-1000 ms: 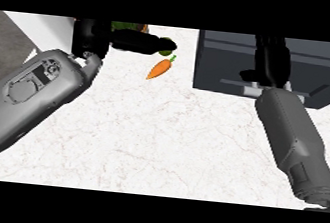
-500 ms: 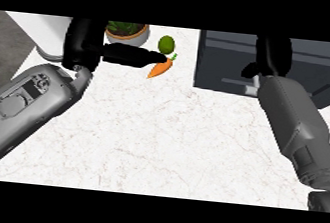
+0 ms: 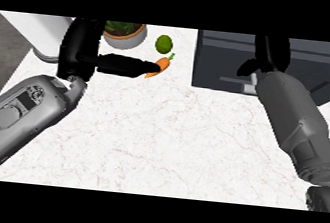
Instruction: Pick up the can, place it into the drawer and close the drawer
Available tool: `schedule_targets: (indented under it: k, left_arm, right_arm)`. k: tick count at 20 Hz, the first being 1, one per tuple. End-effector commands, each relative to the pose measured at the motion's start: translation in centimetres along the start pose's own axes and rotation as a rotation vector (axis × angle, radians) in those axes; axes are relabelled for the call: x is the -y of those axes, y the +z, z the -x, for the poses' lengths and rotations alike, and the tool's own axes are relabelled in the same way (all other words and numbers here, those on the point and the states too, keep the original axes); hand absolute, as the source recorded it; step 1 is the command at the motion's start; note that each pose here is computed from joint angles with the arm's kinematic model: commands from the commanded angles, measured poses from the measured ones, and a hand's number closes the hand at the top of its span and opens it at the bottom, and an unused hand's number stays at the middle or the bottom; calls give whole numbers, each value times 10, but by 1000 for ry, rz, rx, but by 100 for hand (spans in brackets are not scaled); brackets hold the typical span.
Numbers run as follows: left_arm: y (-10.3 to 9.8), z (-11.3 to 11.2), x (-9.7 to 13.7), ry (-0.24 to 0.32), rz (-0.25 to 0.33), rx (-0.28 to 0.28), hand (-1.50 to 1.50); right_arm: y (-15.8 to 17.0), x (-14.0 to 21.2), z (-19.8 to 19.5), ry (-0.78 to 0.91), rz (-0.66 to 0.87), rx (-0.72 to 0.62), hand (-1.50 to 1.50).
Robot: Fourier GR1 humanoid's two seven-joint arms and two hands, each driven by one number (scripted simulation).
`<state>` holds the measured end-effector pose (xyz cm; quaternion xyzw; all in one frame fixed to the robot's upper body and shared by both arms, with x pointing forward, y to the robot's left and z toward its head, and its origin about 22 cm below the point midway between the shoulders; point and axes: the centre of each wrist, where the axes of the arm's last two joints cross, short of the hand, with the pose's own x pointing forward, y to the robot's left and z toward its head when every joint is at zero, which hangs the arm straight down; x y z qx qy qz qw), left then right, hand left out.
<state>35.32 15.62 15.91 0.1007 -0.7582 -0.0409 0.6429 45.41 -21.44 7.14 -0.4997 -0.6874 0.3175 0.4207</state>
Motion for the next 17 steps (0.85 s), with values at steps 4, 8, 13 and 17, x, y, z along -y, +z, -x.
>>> schedule_targets:
  k: [4, 8, 13, 17]
  left_arm:
    - [5, 10, -19, 14, -11, -26, -150]
    - [8, 14, -14, -6, -19, -10, -150]
    - [16, 21, -25, -11, -39, -23, -150]
    - [8, 19, -24, 12, -56, -15, -150]
  right_arm:
    - [-24, 10, -44, -338, 113, -37, -150]
    - [-30, 16, -47, -484, 125, -49, -150]
    - [-18, 2, -47, -704, 119, -116, -150]
    - [-30, 15, -47, -755, 122, -103, -150]
